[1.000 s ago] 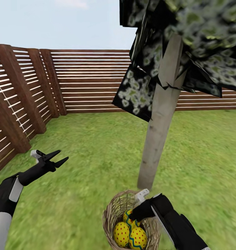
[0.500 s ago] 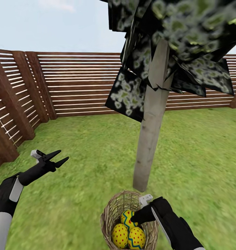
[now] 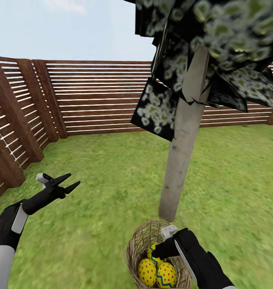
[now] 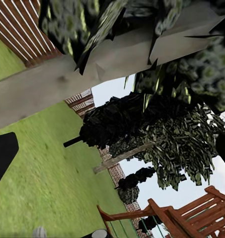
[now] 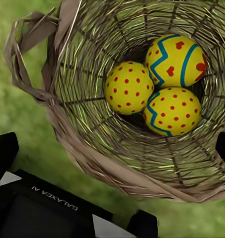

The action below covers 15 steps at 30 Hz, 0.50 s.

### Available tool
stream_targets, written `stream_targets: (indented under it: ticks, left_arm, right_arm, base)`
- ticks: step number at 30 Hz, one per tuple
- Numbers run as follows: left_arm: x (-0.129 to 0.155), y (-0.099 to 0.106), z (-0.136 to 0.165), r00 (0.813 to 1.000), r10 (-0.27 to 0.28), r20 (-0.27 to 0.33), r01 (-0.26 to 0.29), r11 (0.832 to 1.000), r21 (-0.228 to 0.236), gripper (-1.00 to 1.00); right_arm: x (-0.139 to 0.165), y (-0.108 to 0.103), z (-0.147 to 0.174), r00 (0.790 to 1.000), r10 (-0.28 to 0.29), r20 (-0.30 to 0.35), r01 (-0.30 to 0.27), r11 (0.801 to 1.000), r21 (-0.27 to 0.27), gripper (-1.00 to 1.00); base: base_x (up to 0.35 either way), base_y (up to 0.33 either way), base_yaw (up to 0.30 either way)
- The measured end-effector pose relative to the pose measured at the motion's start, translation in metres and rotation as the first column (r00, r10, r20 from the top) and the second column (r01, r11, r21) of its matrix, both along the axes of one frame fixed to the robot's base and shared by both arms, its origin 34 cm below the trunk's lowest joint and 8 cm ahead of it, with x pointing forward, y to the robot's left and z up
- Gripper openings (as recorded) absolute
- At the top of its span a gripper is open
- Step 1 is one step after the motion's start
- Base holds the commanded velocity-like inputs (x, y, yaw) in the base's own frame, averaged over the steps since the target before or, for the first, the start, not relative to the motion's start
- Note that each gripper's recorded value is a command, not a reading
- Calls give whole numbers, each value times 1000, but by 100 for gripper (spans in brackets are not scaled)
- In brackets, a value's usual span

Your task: Take the three Easter eggs out of the wicker basket on the lawn in the garden, then place them on the lawn next to a single tree (choose any tree) so that all three eggs are next to the same tree and none are left in the basket.

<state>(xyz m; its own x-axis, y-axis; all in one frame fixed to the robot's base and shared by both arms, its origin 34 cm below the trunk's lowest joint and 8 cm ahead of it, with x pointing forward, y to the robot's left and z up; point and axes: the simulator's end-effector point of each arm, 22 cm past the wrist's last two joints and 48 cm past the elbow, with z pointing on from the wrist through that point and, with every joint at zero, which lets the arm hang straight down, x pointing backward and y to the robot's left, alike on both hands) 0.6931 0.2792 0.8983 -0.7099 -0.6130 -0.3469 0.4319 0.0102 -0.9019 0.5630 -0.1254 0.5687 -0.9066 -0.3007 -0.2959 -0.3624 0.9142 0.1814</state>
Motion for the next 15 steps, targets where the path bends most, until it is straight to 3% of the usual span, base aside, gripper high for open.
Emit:
stream_targets:
  ticks: [3, 8, 15]
  left_arm:
    - [0, 0, 0, 1000, 0, 0, 0, 1000, 0, 100]
    - [0, 0, 0, 1000, 0, 0, 0, 1000, 0, 100]
    - [0, 0, -2, 1000, 0, 0, 0, 1000, 2, 100]
  right_arm:
    - [2, -6, -4, 1000, -31, 3, 31, 999, -40, 100]
    - [7, -28, -17, 988, -154, 15, 155, 982, -108, 100]
    - [14, -51, -24, 976, -208, 63, 215, 963, -165, 100]
  base:
    - [0, 37, 0]
    - [0, 5, 0]
    - [0, 0, 0]
